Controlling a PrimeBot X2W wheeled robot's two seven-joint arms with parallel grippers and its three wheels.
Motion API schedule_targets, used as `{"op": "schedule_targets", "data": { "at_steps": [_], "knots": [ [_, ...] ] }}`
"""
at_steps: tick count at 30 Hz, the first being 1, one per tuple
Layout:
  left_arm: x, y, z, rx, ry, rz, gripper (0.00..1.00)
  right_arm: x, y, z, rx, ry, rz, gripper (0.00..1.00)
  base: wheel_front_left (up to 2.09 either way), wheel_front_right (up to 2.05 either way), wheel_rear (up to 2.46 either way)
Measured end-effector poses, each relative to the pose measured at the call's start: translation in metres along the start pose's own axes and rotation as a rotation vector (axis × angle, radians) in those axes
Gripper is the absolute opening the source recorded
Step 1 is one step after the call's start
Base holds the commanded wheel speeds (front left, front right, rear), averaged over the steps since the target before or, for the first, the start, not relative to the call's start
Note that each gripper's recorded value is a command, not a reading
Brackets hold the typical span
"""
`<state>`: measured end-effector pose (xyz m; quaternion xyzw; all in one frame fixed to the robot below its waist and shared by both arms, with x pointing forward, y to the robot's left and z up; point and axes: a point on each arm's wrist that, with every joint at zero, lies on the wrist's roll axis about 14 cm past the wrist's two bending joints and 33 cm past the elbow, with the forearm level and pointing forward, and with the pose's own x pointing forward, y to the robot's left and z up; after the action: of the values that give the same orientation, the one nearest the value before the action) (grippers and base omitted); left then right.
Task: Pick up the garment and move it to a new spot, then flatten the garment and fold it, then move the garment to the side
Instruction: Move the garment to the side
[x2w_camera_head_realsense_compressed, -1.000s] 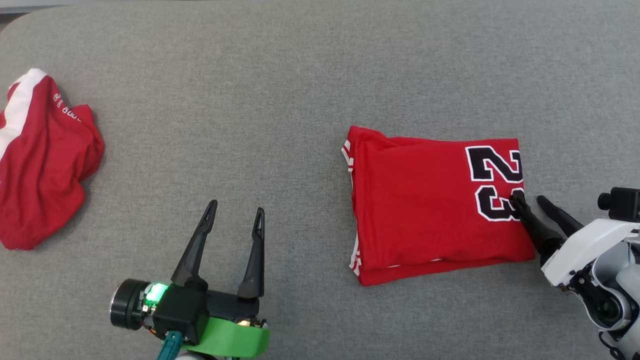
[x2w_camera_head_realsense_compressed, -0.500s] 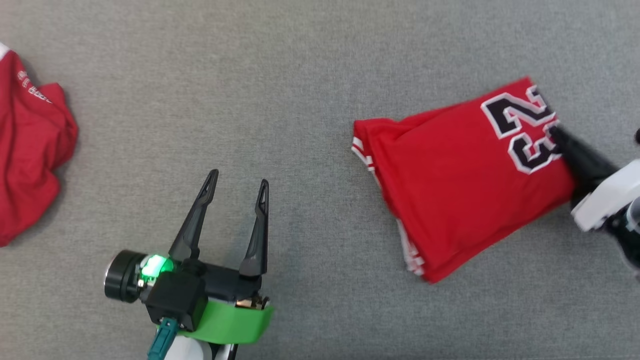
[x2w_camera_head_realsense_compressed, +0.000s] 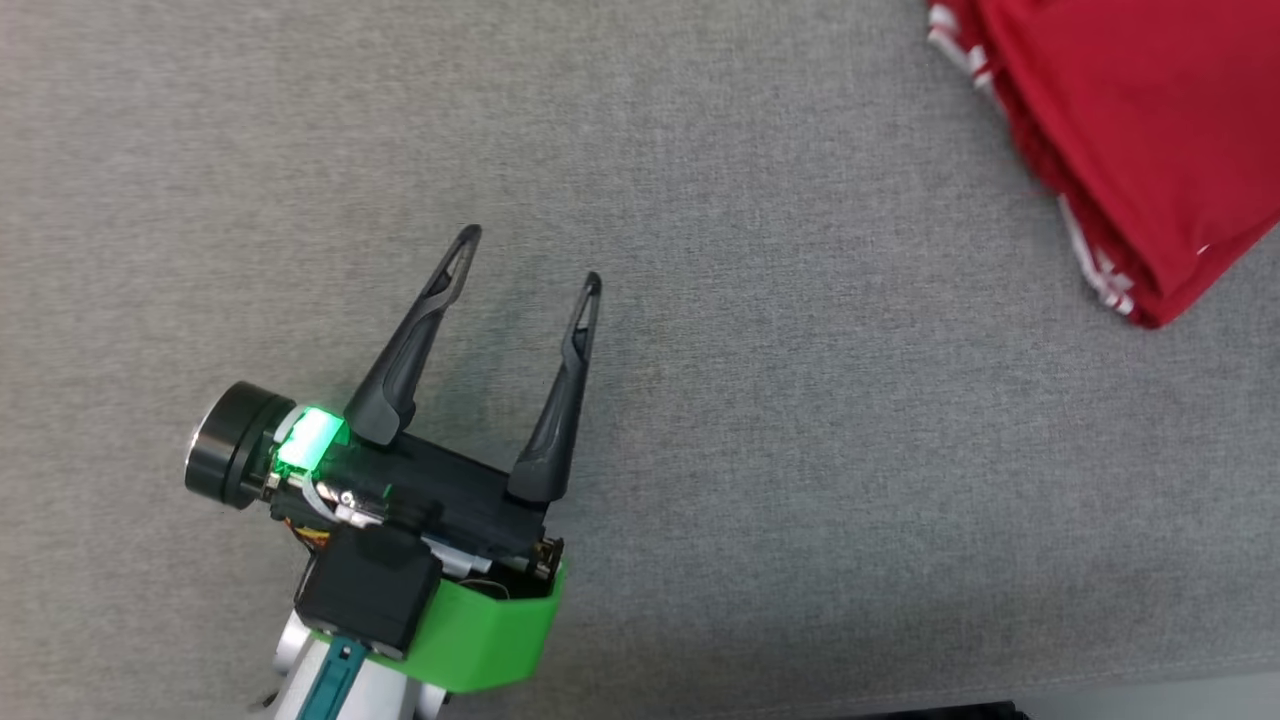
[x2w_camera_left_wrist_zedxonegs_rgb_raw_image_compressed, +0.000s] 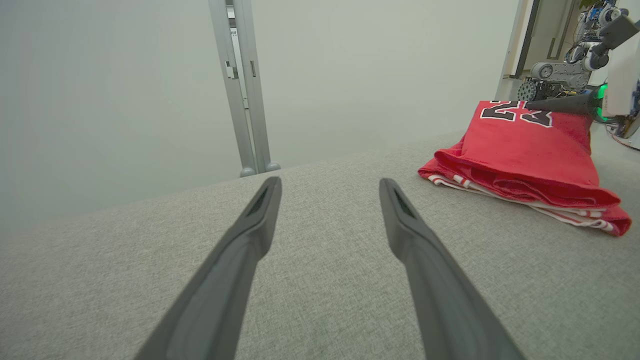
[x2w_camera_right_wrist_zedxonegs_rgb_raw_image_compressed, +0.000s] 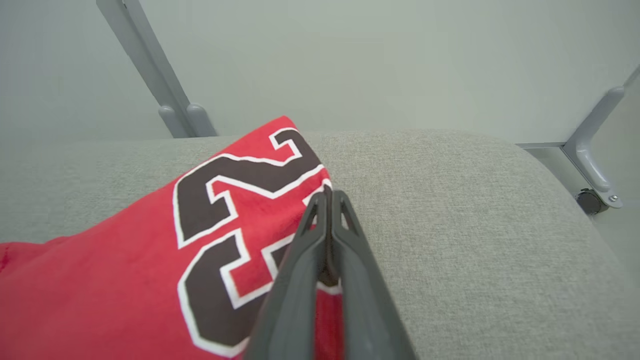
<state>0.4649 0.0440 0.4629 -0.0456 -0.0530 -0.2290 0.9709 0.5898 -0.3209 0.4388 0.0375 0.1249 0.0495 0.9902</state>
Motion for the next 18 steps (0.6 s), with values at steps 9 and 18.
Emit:
{"op": "schedule_targets", "data": {
  "at_steps": [9, 18],
  "knots": [
    [0.017, -0.007, -0.022, -0.025, -0.007, -0.059, 1.0, -0.023, -0.092, 0.008, -0.049, 0.008, -0.238, 0.0, 0.0, 0.0, 0.0],
    [0.019, -0.006, -0.04, -0.018, 0.013, -0.071, 1.0, -0.042, -0.147, 0.007, -0.009, 0.009, -0.41, 0.56, 0.0, 0.0, 0.0]
  ]
}}
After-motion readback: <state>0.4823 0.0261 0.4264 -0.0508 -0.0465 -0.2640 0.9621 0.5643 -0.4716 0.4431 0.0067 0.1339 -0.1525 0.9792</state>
